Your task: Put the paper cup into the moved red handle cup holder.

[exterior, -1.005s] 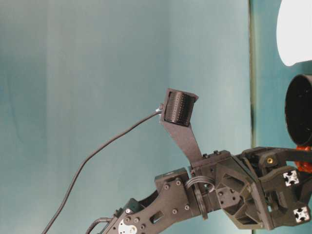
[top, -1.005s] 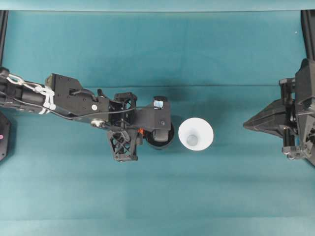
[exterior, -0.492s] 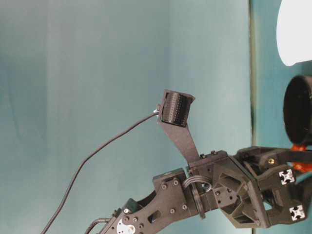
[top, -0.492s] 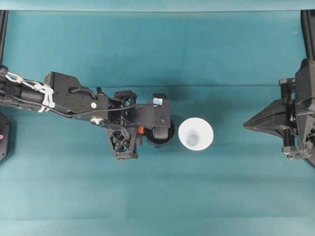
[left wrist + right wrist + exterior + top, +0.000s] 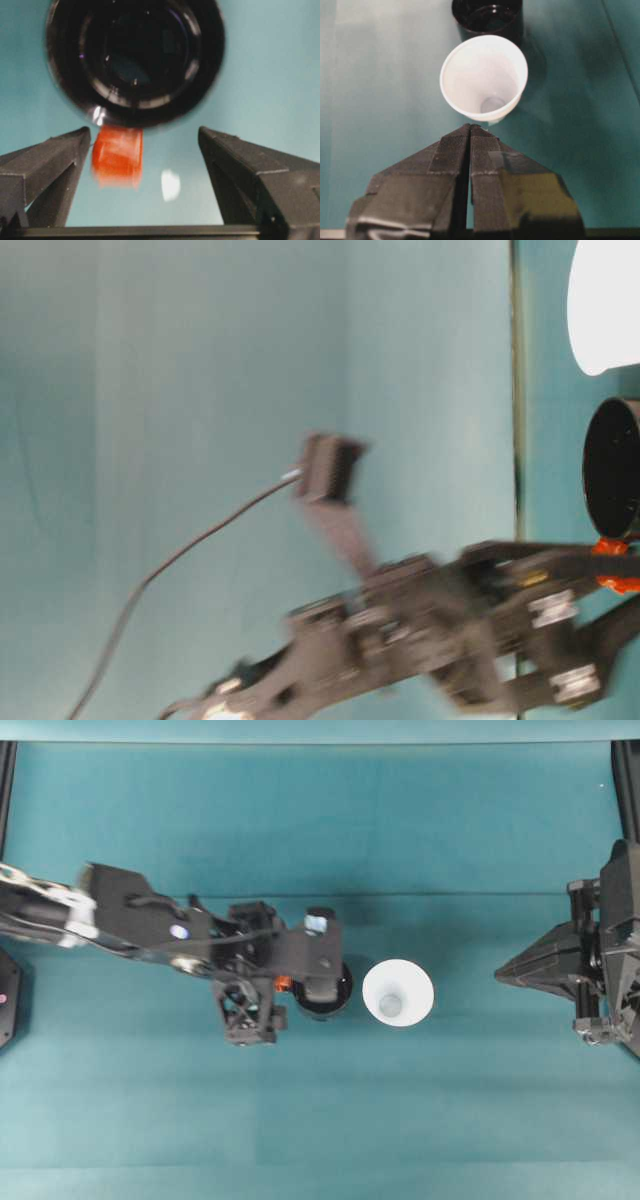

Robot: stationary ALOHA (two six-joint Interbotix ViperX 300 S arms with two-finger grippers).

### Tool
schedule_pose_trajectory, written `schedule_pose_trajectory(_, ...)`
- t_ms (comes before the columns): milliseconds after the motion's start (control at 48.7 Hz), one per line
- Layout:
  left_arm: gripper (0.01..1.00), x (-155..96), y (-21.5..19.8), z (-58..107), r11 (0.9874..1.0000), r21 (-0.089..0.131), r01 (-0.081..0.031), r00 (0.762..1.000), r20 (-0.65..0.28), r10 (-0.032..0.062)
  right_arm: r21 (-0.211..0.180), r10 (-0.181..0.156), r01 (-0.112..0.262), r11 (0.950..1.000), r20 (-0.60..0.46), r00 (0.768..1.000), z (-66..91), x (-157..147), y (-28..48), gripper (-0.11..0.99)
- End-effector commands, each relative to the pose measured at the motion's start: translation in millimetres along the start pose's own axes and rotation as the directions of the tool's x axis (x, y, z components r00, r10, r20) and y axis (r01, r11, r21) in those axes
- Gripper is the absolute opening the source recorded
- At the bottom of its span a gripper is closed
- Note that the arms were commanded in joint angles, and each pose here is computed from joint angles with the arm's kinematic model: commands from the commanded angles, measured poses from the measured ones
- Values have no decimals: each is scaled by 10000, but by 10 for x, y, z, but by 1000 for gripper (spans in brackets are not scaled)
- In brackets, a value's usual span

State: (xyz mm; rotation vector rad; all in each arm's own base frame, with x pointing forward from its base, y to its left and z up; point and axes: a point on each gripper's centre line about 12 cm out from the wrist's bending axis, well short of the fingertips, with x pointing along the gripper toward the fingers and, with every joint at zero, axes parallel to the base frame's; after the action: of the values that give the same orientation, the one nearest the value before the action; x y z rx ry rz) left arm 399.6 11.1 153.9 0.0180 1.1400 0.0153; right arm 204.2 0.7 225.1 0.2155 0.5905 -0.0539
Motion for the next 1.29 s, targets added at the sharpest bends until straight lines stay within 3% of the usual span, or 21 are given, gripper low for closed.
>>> schedule_pose_trajectory(0, 948, -330, 1, 54, 10000, 31, -24, 9986, 521, 22, 144, 11, -12, 9999, 77, 10000, 27, 0, 3, -99)
schedule_pose_trajectory(164, 948, -866, 6, -40, 10000, -18, -48, 9939, 1102, 50, 168, 2, -3, 9999, 95, 10000, 33, -1, 2, -95)
schedule_pose_trajectory(349, 947, -1370, -4, -294, 10000, -10, -61, 9796, 2011, 62, 162, -21, 20, 9999, 68, 10000, 26, 0, -4, -86)
schedule_pose_trajectory(554, 942, -1605, -30, -575, 10000, -39, -18, 9654, 2609, 28, 249, -186, 187, 9995, -21, 9998, 41, -5, -38, -84)
schedule_pose_trajectory(759, 940, -1701, -35, -738, 10000, -45, -11, 9578, 2875, 23, 569, -478, 481, 9972, -51, 9988, 217, -26, -82, -81)
schedule_pose_trajectory(841, 939, -1711, -32, -768, 10000, -59, -18, 9569, 2904, 34, 836, -669, 709, 9940, -497, 9965, 267, -8, -111, -74)
schedule_pose_trajectory(964, 939, -1716, -36, -788, 10000, -46, -11, 9569, 2904, 24, 1511, -917, 1145, 9819, -1501, 9844, 314, 81, -147, -35)
schedule_pose_trajectory(1087, 938, -1713, -36, -800, 10000, -46, -11, 9569, 2904, 24, 1907, -1002, 1453, 9708, -2278, 9685, 345, 219, -153, 114)
schedule_pose_trajectory(1190, 938, -1708, -36, -804, 10000, -60, -7, 9573, 2890, 24, 2134, -1055, 1680, 9624, -2763, 9553, 390, 347, -157, 362)
schedule_pose_trajectory(1272, 938, -1708, -36, -804, 10000, -60, -7, 9573, 2890, 24, 2091, -1046, 1732, 9624, -3032, 9472, 448, 452, -141, 609)
